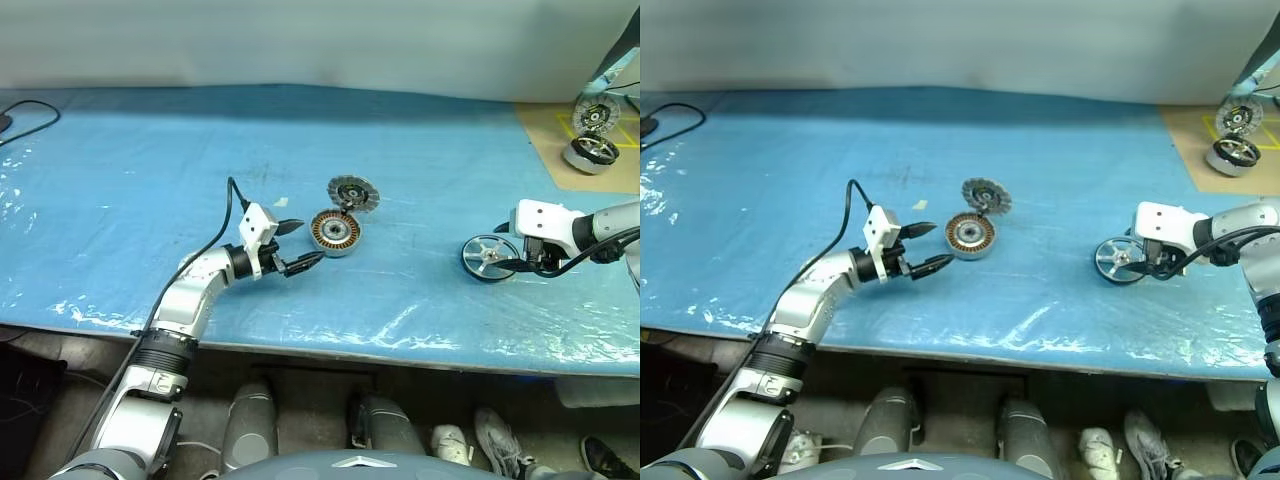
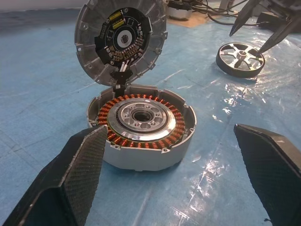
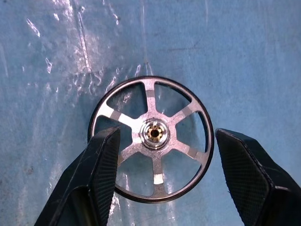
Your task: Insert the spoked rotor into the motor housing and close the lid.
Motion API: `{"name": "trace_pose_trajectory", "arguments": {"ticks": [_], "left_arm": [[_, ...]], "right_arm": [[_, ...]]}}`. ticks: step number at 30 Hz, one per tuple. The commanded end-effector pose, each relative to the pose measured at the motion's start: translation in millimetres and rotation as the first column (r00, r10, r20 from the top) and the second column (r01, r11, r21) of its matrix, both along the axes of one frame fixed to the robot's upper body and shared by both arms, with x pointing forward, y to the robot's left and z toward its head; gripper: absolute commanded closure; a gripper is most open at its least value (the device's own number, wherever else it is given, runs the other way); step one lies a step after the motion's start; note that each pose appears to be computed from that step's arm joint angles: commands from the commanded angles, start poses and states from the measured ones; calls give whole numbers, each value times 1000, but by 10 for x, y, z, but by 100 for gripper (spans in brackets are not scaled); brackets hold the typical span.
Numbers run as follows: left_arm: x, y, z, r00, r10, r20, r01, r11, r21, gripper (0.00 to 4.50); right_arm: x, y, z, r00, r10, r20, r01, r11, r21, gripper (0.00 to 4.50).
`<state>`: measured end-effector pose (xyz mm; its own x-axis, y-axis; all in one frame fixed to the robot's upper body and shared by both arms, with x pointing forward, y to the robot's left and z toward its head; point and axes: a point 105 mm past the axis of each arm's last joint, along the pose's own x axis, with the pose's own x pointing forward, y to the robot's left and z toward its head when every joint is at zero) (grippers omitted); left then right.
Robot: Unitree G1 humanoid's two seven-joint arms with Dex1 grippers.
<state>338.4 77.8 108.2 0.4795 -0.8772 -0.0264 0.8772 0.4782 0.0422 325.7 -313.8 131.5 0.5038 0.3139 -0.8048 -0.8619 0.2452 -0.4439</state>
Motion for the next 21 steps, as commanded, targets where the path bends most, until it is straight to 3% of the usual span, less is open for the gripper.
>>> {"name": "trace_pose_trajectory", "arguments": {"ticks": [1,11,15,21], "left_arm": [[-5,-24,132,998,-7,56,7,1000,-5,0],[4,-12,132,998,-2,56,2,1000,-1,0],[5,-9,129,998,0,55,0,1000,0,0],[5,-1,133,998,0,55,-1,1000,1,0]], "right_arm": [[21,1,-16,1000,6,11,-6,1000,-4,113],[5,-18,-226,1000,0,-27,0,1000,-19,113],[-48,-11,-304,998,15,-62,-17,1000,-23,202],[-16,-4,-271,999,-4,-37,3,1000,-8,207]]}}
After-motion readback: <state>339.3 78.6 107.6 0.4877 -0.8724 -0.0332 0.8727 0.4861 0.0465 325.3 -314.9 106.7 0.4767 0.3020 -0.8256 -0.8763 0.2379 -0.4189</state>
